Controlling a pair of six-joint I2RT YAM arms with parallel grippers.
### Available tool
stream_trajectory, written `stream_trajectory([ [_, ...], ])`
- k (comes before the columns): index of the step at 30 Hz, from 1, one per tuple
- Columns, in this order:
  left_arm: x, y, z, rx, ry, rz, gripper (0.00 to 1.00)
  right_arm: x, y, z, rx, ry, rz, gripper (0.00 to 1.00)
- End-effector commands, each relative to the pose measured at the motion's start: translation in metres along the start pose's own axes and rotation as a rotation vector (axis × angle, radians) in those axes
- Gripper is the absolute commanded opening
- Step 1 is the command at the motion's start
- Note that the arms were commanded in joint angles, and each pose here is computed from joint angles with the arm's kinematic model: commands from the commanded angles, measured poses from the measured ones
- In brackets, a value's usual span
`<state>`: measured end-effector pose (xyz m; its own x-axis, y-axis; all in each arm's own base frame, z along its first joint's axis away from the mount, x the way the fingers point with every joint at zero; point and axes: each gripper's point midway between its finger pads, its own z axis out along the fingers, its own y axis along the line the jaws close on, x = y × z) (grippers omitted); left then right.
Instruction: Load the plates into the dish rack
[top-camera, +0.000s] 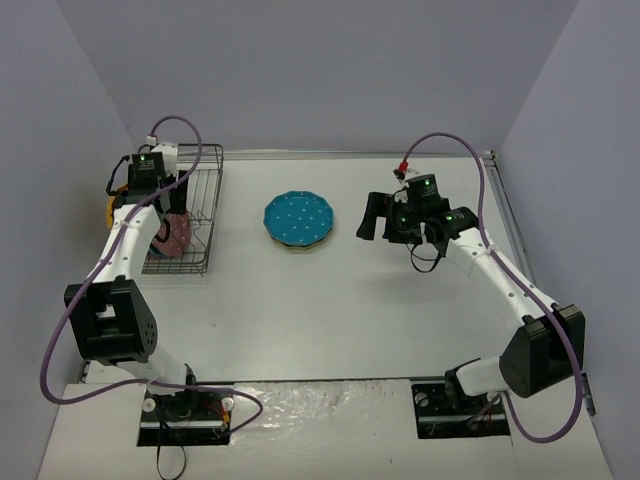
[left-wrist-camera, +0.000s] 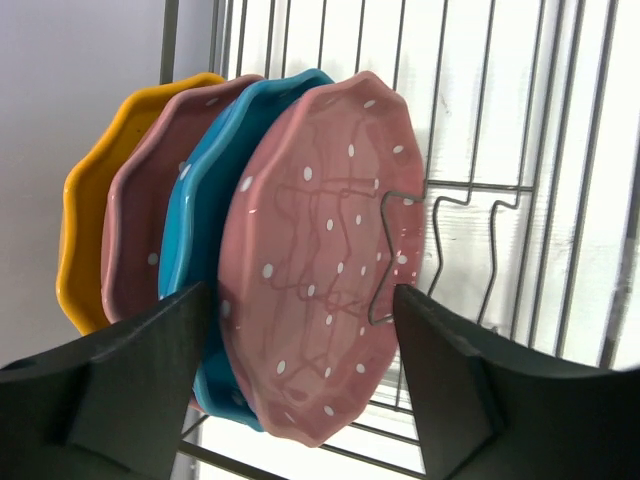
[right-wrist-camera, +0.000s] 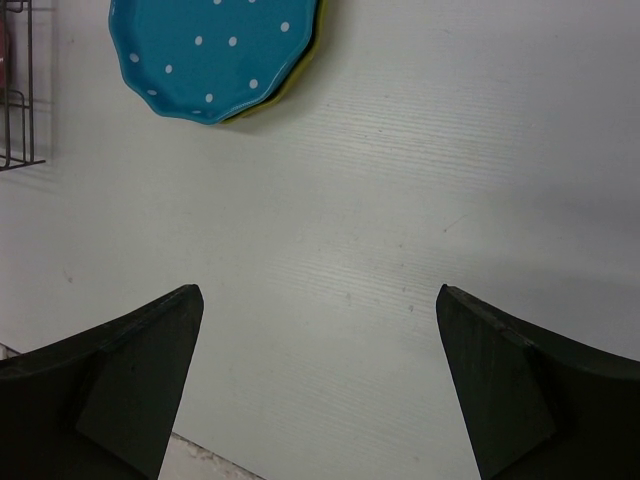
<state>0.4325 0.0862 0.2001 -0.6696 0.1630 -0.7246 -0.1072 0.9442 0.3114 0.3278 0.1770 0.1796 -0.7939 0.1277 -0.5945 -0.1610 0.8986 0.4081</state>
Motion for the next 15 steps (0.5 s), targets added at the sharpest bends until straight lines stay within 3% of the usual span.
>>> stream_trajectory([
  [1, -0.058, 0.021, -0.044, -0.037, -0.191, -0.105, 0.8, -0.033, 0.018, -0.005, 0.041, -0.13, 0.018, 0.99],
  [4, -0.071, 0.02, -0.068, -0.008, -0.227, -0.187, 0.96, -0.038, 0.027, 0.008, 0.085, -0.144, 0.038, 0.98],
  [7, -0.087, 0.02, -0.096, 0.017, -0.264, -0.278, 0.97, -0.038, 0.03, 0.029, 0.133, -0.133, 0.07, 0.96],
  [15, -0.069, -0.009, -0.159, 0.198, -0.22, -0.505, 0.97, -0.044, 0.04, 0.084, 0.25, -0.146, 0.085, 0.85],
])
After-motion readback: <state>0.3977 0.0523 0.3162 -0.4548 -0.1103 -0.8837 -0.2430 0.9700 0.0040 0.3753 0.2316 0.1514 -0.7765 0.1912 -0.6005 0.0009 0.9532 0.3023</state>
